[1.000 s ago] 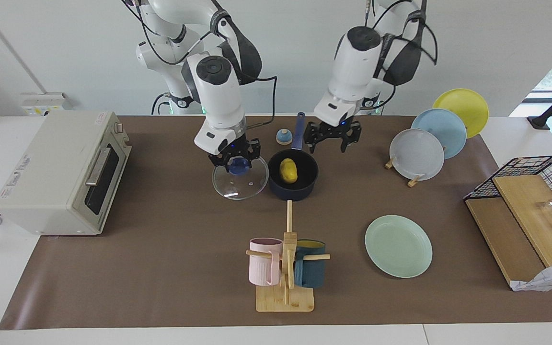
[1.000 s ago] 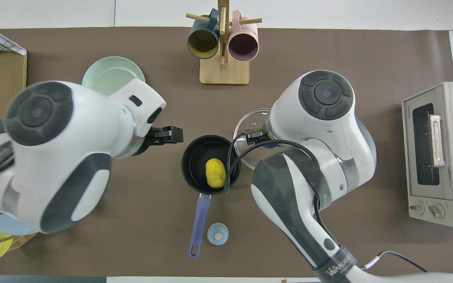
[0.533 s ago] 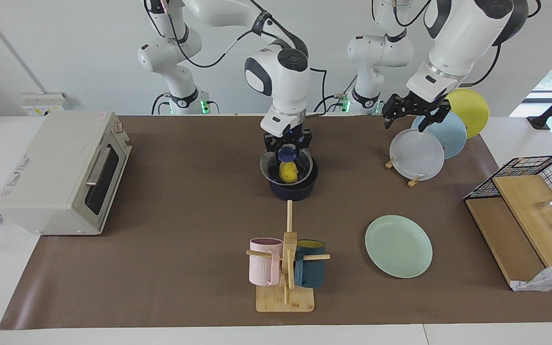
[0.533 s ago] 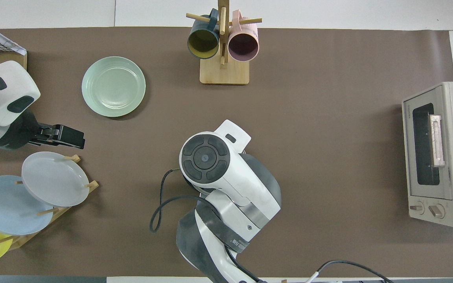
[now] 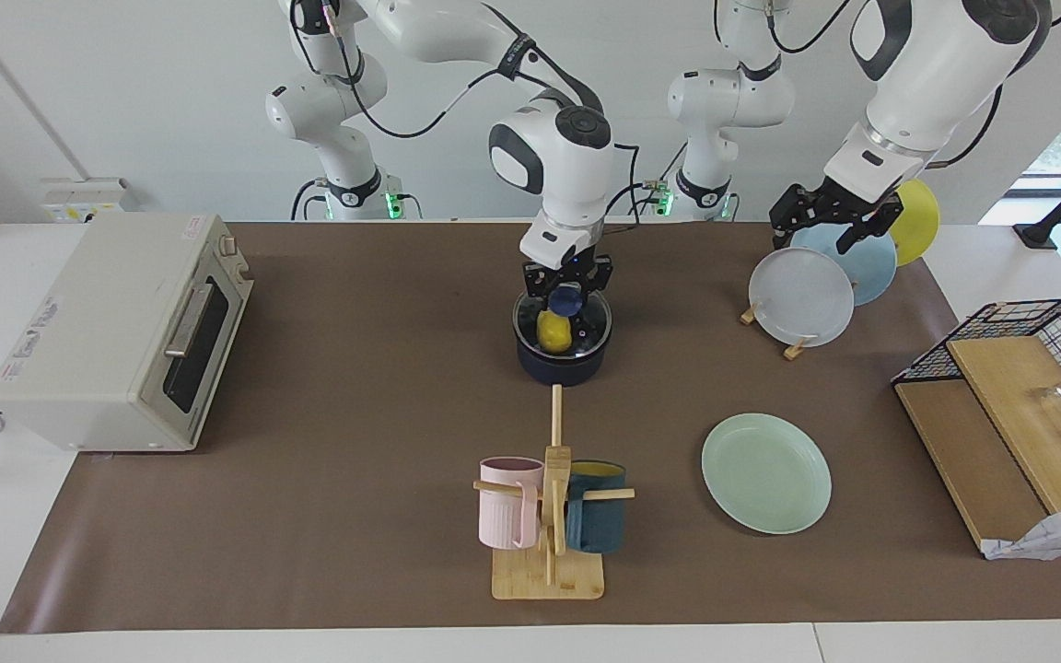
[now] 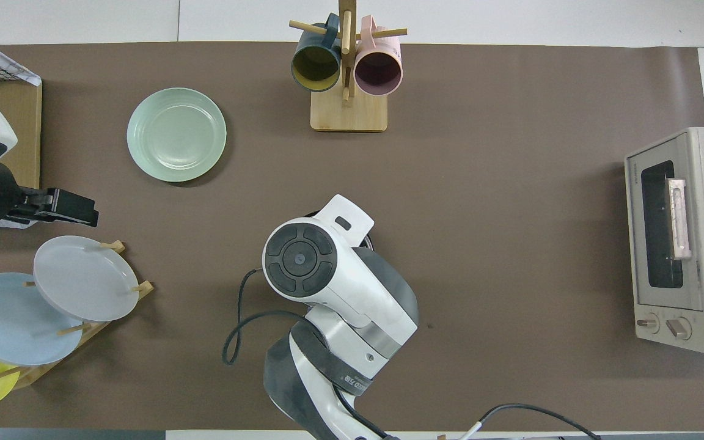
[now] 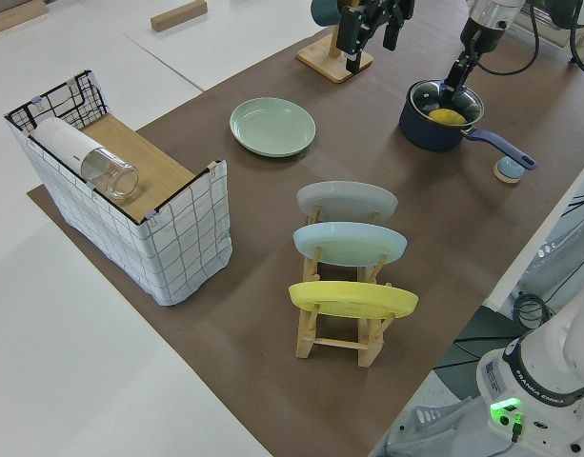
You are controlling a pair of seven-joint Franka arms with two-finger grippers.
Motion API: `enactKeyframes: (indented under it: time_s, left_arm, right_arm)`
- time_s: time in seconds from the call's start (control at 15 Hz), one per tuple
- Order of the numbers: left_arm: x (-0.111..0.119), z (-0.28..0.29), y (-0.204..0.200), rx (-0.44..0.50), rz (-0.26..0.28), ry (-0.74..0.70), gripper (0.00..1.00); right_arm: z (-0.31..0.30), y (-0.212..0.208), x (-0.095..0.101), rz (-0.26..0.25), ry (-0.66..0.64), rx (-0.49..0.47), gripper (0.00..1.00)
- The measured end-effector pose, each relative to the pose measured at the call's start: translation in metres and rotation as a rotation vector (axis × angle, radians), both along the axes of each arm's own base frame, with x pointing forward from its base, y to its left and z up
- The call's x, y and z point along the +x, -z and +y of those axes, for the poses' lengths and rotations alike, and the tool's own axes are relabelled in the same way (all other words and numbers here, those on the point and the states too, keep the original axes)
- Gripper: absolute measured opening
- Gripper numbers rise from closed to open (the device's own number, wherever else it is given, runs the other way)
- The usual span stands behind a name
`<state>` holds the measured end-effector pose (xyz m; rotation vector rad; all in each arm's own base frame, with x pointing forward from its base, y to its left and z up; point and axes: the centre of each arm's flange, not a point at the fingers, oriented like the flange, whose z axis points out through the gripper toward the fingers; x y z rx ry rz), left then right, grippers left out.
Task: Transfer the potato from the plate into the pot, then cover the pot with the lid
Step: 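Lower the glass lid onto the saucepan with the right gripper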
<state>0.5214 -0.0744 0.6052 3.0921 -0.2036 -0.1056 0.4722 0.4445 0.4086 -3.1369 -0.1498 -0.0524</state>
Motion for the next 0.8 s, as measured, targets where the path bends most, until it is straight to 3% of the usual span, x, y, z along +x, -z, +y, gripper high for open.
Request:
enactKeyframes:
  time_s: [0.6, 0.8]
  left_arm:
    - [0.017, 0.017, -0.039, 0.047, -0.041, -0.017, 1.00]
    - [0.016, 0.017, -0.034, 0.049, -0.024, -0.004, 1.00]
  right_arm:
    - [0.002, 0.003, 0.002, -0.037, -0.026, -0.023, 0.66]
    - [0.003, 0.003, 0.002, -0.041, -0.027, -0.019, 0.66]
